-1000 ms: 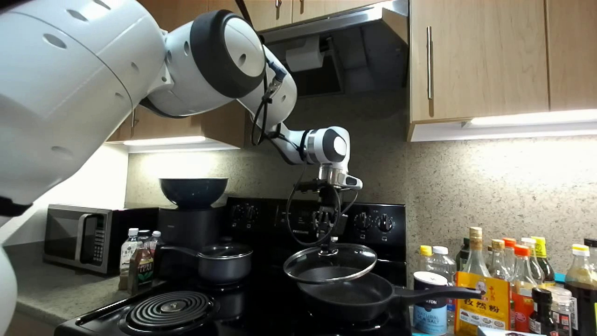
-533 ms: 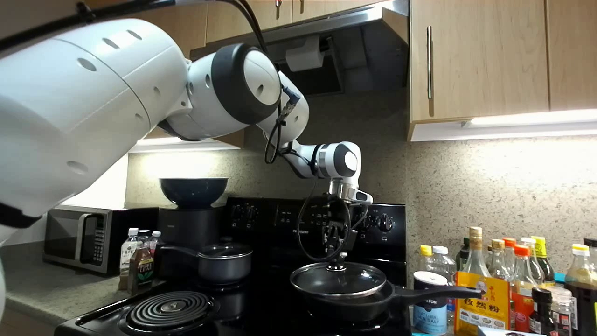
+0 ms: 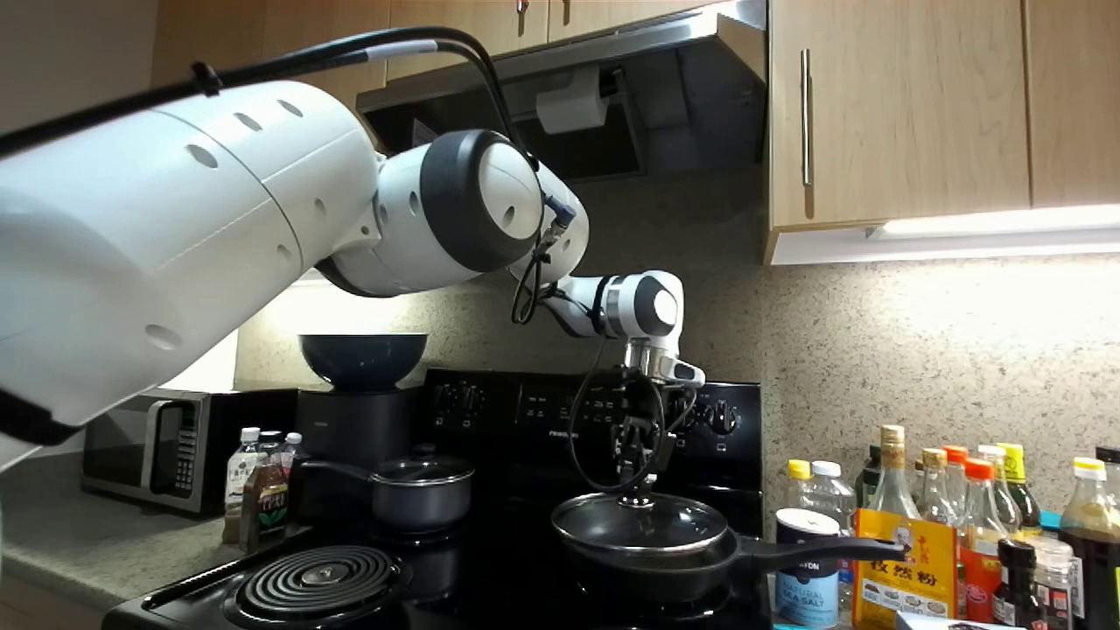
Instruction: Cover the pan with the clear lid
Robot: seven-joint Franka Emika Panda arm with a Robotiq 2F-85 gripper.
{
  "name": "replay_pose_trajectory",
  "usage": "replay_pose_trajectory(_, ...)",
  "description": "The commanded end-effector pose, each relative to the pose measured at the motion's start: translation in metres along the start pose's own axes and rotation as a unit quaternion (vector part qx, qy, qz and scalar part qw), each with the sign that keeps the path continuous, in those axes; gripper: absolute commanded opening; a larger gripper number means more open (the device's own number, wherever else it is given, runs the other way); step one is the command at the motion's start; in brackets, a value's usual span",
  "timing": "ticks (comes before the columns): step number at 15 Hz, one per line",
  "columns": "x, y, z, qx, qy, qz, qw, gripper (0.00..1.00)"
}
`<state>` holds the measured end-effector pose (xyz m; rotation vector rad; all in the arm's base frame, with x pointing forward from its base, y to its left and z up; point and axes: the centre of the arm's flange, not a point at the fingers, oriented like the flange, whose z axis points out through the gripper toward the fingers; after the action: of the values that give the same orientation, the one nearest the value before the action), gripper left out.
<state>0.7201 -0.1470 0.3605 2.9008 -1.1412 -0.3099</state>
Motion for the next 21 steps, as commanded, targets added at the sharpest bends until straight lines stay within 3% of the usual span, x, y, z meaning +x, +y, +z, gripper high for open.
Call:
replay_pose_trajectory(1,0.015,0.005,-0.013,-0.002,-0.008,0.029,0.9995,0.25)
replay_pose_trajectory(9,-0.002,0.009,-0.001,-0.013,-0.050,0.018,0.9985,0.25)
replay_pose_trajectory(15,-0.016,0.005,-0.016,0.025,-0.059,-0.016,0.9978,0.25)
replay_pose_trajectory(21,-0.029,0.030,-0.055,0.068,-0.042,-0.037,0.9961,0.25)
